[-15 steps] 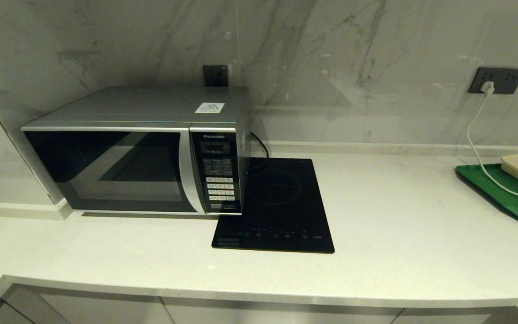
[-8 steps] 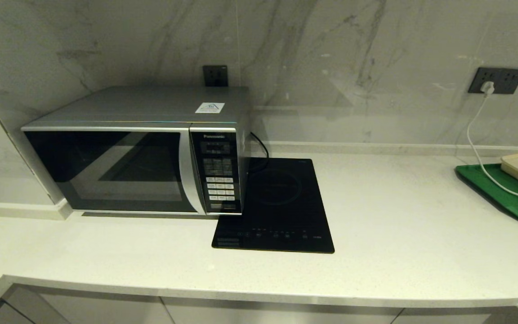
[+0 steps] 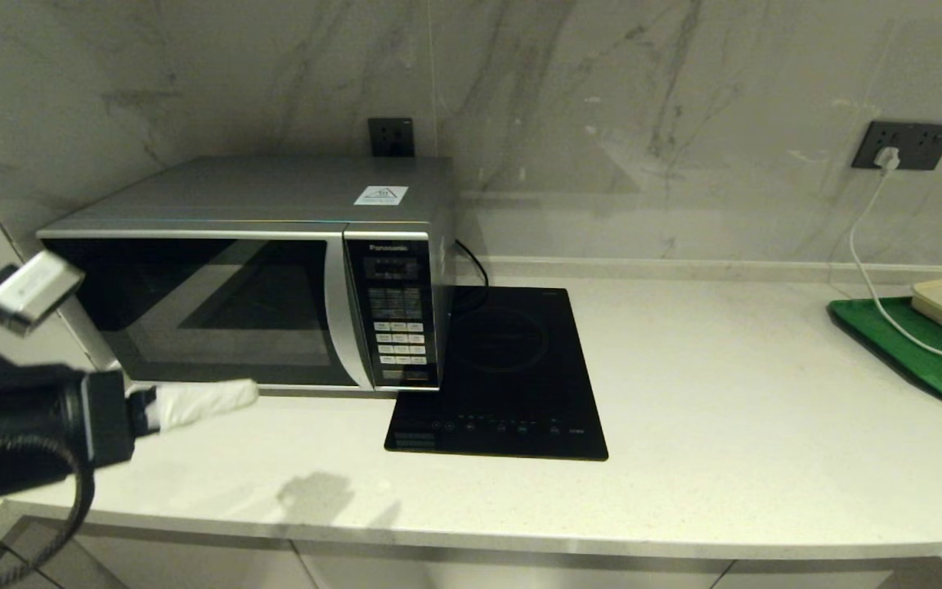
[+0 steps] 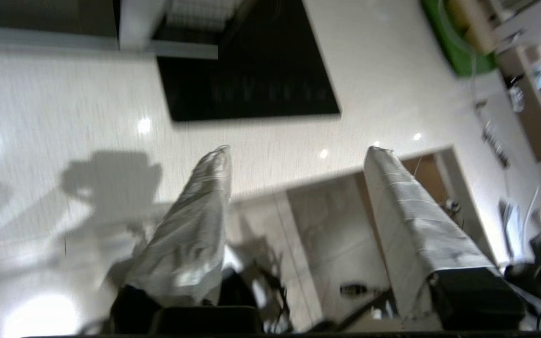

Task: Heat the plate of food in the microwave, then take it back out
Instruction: Open the microwave oven

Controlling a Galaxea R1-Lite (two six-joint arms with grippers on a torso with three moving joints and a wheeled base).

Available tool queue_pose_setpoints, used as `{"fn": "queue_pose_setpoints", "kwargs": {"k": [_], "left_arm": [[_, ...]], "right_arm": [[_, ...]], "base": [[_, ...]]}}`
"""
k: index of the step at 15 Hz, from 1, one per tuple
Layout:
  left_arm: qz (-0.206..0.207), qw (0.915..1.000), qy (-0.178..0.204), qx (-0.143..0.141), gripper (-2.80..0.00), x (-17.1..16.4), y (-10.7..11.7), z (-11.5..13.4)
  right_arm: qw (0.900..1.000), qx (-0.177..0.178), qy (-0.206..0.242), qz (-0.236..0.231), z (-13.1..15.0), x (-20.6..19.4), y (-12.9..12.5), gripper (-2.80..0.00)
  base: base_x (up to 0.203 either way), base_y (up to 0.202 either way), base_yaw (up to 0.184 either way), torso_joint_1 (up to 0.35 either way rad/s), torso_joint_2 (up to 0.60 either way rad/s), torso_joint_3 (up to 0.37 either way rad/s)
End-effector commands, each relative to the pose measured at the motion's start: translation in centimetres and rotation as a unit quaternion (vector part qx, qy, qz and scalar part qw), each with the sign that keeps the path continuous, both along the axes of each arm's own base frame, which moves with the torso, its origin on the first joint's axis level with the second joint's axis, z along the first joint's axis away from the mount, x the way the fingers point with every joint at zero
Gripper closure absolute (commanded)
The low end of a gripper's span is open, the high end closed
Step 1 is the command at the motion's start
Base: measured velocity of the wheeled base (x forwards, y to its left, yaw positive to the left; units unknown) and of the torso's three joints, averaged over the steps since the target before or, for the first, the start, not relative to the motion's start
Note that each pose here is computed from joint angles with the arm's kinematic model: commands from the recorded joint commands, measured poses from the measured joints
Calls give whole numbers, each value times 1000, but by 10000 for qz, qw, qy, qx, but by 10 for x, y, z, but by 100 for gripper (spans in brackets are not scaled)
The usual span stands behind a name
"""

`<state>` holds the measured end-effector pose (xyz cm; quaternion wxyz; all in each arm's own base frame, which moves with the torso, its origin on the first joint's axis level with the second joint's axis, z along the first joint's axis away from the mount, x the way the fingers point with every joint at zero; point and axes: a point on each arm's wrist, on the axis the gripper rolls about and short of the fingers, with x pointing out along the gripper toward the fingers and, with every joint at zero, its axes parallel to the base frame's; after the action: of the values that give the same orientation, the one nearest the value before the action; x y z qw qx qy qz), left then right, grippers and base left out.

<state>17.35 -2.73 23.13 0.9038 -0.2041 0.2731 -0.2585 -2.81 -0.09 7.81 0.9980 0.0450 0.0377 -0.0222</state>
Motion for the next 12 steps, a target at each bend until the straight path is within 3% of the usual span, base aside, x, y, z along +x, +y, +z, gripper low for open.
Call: {"fn": "queue_pose_setpoints", "kwargs": {"k": [1, 2, 4, 5, 7, 12], "left_arm": [[-108, 9991, 175, -363, -280, 71, 19, 6], [-606, 9953, 117, -746, -280, 78, 29, 9], [-1675, 9743, 38, -1503, -280, 90, 58, -5], [-1931, 9687, -119, -1556, -280, 100, 68, -18], [-2248, 9647, -671, -1194, -280, 111, 77, -43], [-3054, 9390, -1169, -1071, -280, 117, 57, -69]], "right_arm": [[10000, 2, 4, 3, 0, 0, 0, 0], [10000, 2, 4, 5, 0, 0, 0, 0], [10000, 2, 4, 5, 0, 0, 0, 0], [10000, 2, 4, 2, 0, 0, 0, 0], [10000, 2, 4, 5, 0, 0, 0, 0], [10000, 2, 4, 2, 0, 0, 0, 0]], "base": [[0, 0, 0, 0, 0, 0], [0, 0, 0, 0, 0, 0], [0, 0, 0, 0, 0, 0], [0, 0, 0, 0, 0, 0], [0, 0, 0, 0, 0, 0], [0, 0, 0, 0, 0, 0]]}}
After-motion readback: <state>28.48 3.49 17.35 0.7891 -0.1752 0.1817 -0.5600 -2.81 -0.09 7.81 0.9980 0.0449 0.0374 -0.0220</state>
